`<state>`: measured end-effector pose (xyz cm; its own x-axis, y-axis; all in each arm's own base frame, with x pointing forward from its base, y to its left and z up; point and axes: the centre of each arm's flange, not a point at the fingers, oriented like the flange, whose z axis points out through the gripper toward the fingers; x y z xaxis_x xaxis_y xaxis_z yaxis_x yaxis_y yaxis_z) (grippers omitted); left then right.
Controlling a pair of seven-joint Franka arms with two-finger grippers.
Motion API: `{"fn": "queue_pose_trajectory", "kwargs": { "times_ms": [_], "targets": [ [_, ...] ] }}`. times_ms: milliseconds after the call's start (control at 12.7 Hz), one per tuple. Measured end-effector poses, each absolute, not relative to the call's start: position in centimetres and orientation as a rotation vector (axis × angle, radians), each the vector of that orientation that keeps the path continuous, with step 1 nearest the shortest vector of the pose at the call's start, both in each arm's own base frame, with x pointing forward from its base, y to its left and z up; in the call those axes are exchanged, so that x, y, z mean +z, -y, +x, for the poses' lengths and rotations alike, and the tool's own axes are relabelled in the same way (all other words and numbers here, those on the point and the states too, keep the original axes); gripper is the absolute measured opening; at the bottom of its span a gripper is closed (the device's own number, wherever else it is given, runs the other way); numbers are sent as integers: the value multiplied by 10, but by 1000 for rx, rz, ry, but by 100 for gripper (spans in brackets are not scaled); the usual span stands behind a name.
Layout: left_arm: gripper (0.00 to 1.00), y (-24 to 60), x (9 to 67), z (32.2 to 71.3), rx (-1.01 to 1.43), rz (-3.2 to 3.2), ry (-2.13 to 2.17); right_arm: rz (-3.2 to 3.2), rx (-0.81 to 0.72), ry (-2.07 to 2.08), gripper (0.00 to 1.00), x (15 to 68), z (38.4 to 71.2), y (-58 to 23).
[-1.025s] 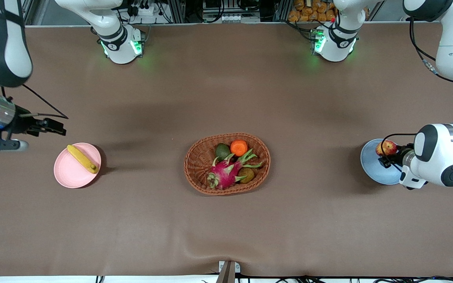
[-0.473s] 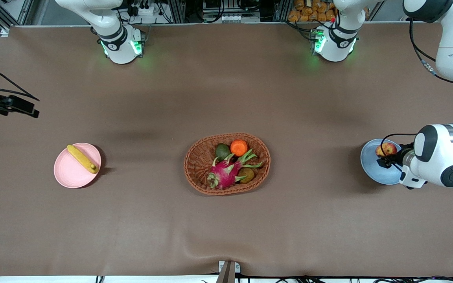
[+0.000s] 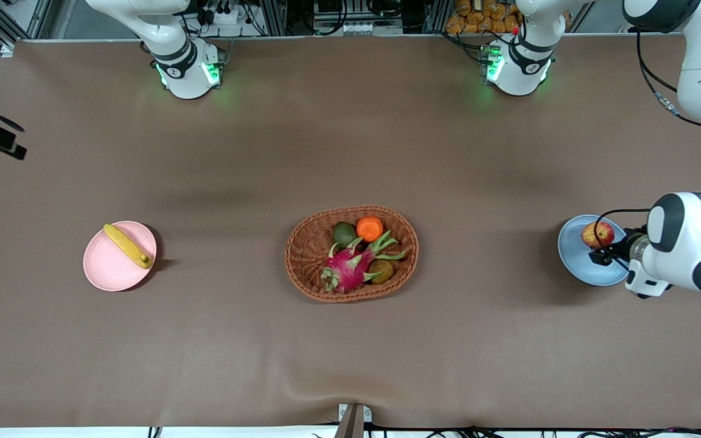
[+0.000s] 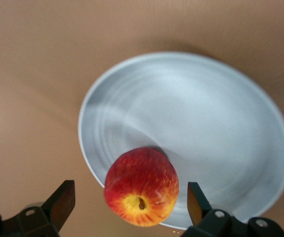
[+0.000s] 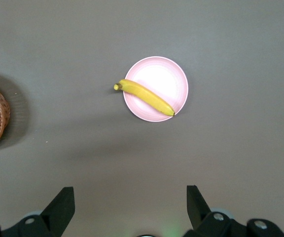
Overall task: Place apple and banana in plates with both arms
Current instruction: 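Open the left gripper and lift it away from the apple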
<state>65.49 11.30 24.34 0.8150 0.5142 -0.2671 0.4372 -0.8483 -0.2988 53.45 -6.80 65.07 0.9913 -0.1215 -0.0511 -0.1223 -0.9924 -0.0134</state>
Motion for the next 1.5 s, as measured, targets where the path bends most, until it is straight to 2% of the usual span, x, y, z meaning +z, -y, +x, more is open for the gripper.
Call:
{"fn": "queue_pose_trajectory", "kwargs": {
  "times_ms": [394,631,788,1182,1498],
  "targets": [
    [100,-99,360,668,278,-2798,745,-3125,33,-172,100,658,541,60],
    [100,-93,401,664,207,-2797,748,-3111,155,-171,100,653,534,58],
    [100,-78,434,662,135,-2815,728,-3109,178,-171,100,653,532,58],
    [100,-56,528,641,-29,-2849,557,-3109,170,-176,100,653,532,59],
    [100,-54,571,620,-42,-2990,438,-3107,159,-189,100,648,530,64]
  ]
}}
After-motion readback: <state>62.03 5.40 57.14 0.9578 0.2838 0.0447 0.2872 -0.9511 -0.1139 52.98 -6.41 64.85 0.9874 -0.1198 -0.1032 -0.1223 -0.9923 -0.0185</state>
